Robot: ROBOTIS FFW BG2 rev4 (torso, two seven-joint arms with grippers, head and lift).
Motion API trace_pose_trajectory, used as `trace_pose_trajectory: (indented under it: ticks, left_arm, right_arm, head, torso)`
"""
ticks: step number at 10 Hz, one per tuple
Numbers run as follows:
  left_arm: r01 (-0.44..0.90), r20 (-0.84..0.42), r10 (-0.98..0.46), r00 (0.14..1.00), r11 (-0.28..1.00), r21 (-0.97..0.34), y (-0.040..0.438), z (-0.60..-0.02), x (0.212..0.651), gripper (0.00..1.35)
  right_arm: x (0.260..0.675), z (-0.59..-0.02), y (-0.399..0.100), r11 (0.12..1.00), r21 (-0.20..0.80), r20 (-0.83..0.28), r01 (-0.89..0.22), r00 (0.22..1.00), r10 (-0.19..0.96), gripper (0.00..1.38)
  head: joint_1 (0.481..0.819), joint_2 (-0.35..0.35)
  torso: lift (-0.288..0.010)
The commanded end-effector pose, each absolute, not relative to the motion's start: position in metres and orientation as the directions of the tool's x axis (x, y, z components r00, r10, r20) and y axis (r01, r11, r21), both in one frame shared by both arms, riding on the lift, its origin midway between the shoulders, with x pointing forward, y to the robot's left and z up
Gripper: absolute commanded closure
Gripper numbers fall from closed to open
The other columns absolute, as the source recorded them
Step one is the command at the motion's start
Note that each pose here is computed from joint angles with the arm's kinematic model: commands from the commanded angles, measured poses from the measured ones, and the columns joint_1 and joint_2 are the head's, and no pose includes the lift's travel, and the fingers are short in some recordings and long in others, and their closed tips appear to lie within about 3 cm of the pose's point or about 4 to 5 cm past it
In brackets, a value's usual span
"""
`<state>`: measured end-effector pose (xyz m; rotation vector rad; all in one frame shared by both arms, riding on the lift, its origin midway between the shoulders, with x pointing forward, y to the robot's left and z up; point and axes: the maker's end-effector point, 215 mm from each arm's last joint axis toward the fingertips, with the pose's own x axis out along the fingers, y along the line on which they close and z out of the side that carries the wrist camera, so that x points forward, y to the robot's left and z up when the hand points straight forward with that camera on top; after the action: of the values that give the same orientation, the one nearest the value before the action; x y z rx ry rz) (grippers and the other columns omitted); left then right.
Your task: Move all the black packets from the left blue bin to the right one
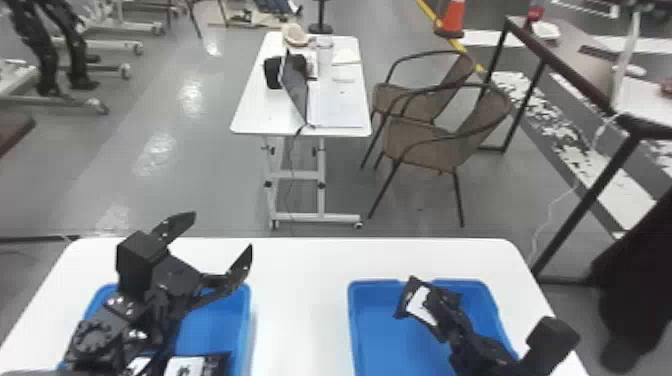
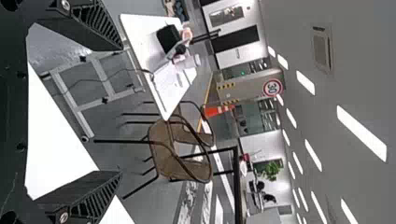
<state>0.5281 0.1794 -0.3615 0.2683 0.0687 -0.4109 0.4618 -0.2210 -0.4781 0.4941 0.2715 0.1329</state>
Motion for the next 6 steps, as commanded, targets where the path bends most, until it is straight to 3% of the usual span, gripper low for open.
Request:
trace_pose_trajectory:
  ticks: [1, 3, 6]
  left_arm:
    - [0.389, -0.121, -0.371, 0.921, 0.897, 0.209, 0.189, -0.365, 0.521, 0.00]
    - [0.394, -0.101, -0.382, 0.919, 0.903, 0.168, 0.187, -0.358, 0.519, 0.09]
    - [0.392, -0.091, -0.382, 0.920, 0.906, 0.160, 0.187, -0.355, 0.515, 0.11]
  right_arm:
    - [0.459, -0.501, -0.220, 0.868, 0.494, -0.276, -0.046, 0.939, 0.207, 1.28]
    - [0.448, -0.527, -0.218, 0.860, 0.510, -0.335, -0.018, 0.916, 0.218, 1.28]
    - [0.433, -0.552, -0.216, 0.840, 0.542, -0.382, 0.020, 0.896, 0.226, 1.25]
  head:
    - [0.695, -0.055]
    - [0.695, -0.036]
    - [0.695, -0.036]
  torso:
    - [0.000]
    - [0.000]
    - [0.000]
